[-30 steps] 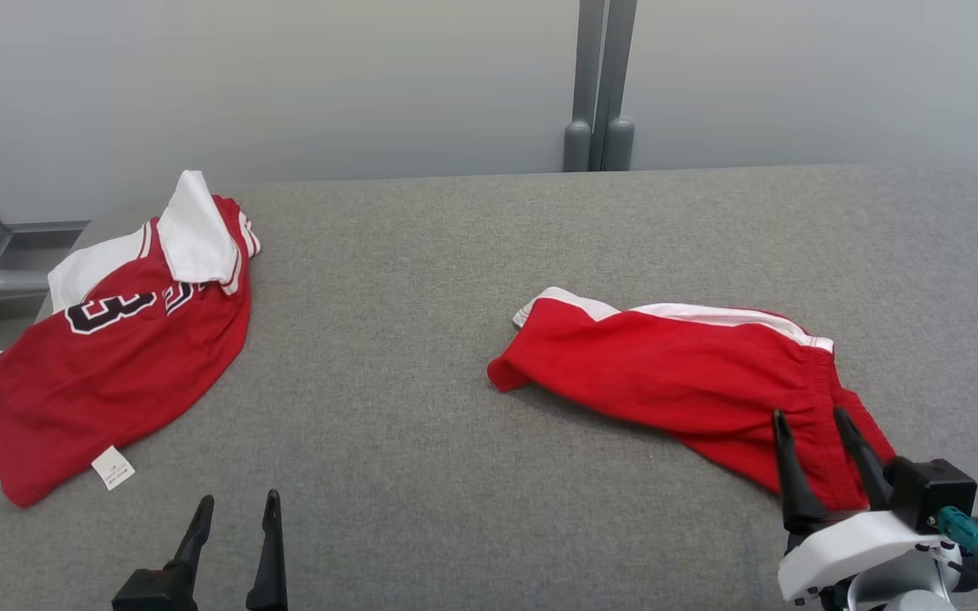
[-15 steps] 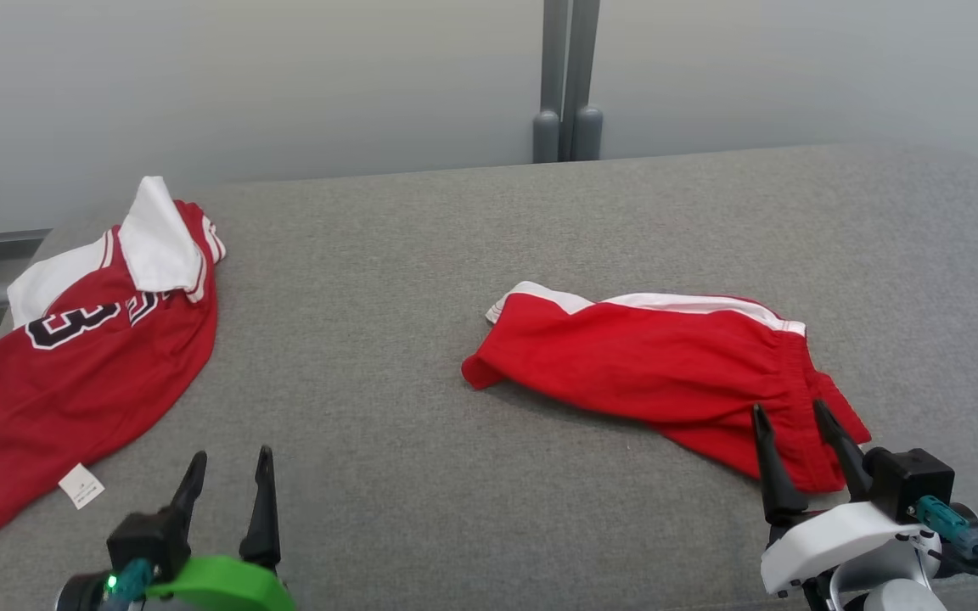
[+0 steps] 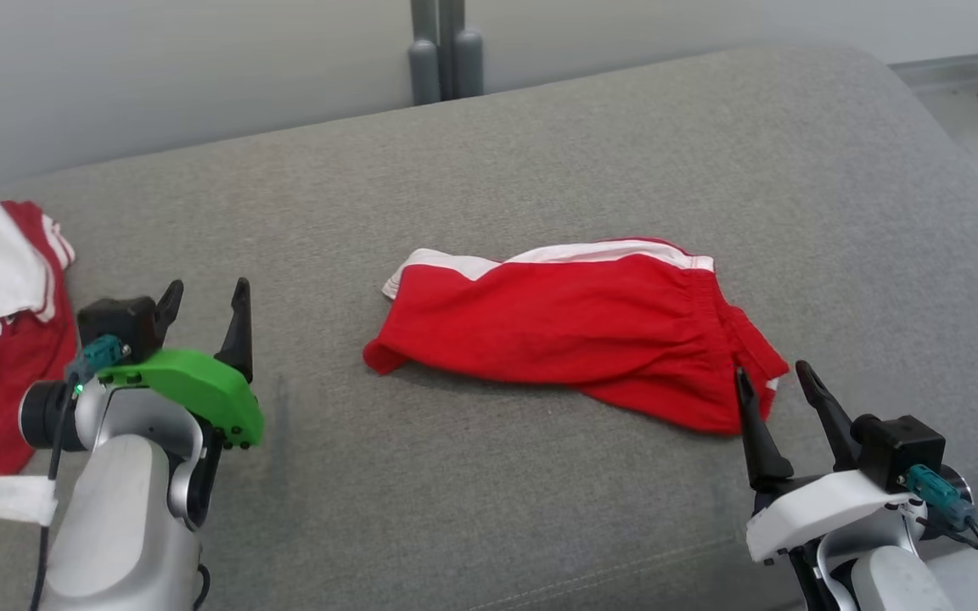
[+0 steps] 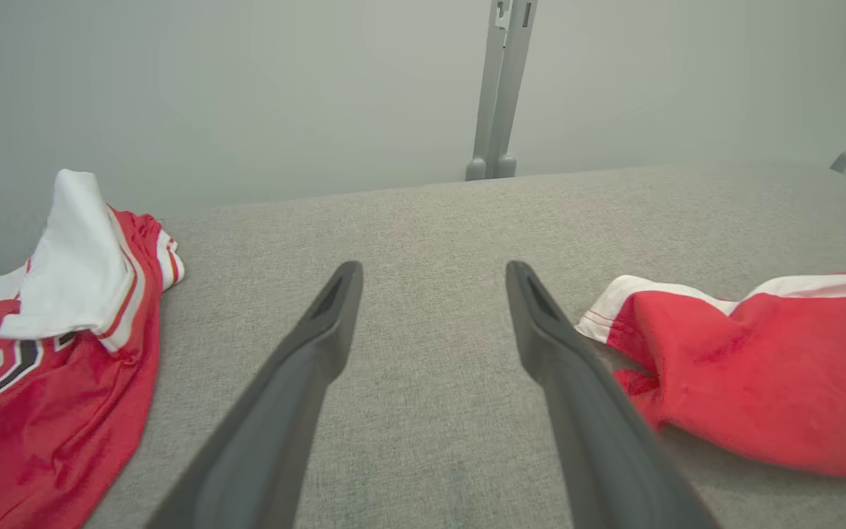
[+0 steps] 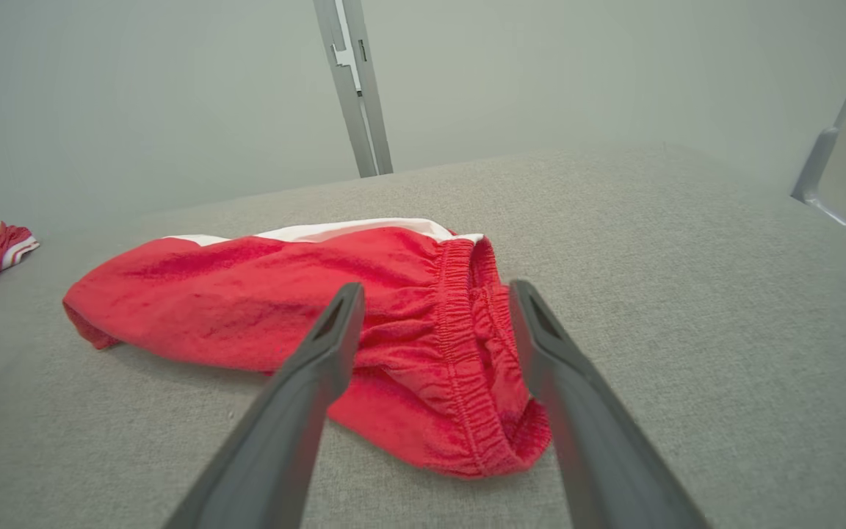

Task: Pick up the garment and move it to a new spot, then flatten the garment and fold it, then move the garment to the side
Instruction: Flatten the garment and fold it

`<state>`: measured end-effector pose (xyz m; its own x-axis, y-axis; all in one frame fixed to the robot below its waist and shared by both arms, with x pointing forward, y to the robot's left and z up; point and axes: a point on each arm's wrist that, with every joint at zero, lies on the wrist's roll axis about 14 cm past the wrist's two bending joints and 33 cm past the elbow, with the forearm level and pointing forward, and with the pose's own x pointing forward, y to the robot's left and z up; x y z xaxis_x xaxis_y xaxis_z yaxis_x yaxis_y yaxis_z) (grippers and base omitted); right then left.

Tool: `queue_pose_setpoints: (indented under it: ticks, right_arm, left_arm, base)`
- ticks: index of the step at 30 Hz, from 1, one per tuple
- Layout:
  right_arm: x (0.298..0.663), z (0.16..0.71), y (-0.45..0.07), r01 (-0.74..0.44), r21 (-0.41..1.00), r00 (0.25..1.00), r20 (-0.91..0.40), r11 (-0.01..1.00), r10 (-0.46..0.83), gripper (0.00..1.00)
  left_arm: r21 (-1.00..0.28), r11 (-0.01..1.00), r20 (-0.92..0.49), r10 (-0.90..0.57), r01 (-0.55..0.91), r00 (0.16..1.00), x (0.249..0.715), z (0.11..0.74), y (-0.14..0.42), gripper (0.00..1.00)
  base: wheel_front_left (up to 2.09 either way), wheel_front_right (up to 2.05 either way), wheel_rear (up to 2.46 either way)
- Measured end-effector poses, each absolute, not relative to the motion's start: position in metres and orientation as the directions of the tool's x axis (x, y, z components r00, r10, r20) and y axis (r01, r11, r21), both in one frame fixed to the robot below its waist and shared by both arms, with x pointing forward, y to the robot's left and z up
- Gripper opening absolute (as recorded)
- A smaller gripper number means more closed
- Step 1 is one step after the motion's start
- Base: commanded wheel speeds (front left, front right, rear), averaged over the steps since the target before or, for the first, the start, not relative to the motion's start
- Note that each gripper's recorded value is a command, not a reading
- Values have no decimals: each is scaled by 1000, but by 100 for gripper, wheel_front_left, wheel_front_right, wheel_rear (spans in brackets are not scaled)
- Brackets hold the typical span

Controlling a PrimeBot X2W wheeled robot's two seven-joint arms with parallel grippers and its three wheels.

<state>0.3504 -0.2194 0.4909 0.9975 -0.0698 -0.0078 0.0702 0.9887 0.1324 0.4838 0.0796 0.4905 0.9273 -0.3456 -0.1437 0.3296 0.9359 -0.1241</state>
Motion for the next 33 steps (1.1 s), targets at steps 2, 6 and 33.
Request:
queue_pose_setpoints:
  ticks: [2,6,33]
  right_arm:
    - [347,487,-228,100,135,995,-18,986,-98,100]
    - [338,479,-244,157,135,987,-41,978,-152,100]
    - [313,453,-278,290,101,952,-128,952,-277,100]
  left_arm:
    - [-119,923,-167,-383,367,909,495,486,64,100]
    - [-115,892,-224,-452,437,863,510,473,31,100]
    - [-197,757,-482,-628,623,611,484,379,-72,100]
  base:
    - [0,0,0]
    - [0,0,0]
    - [0,0,0]
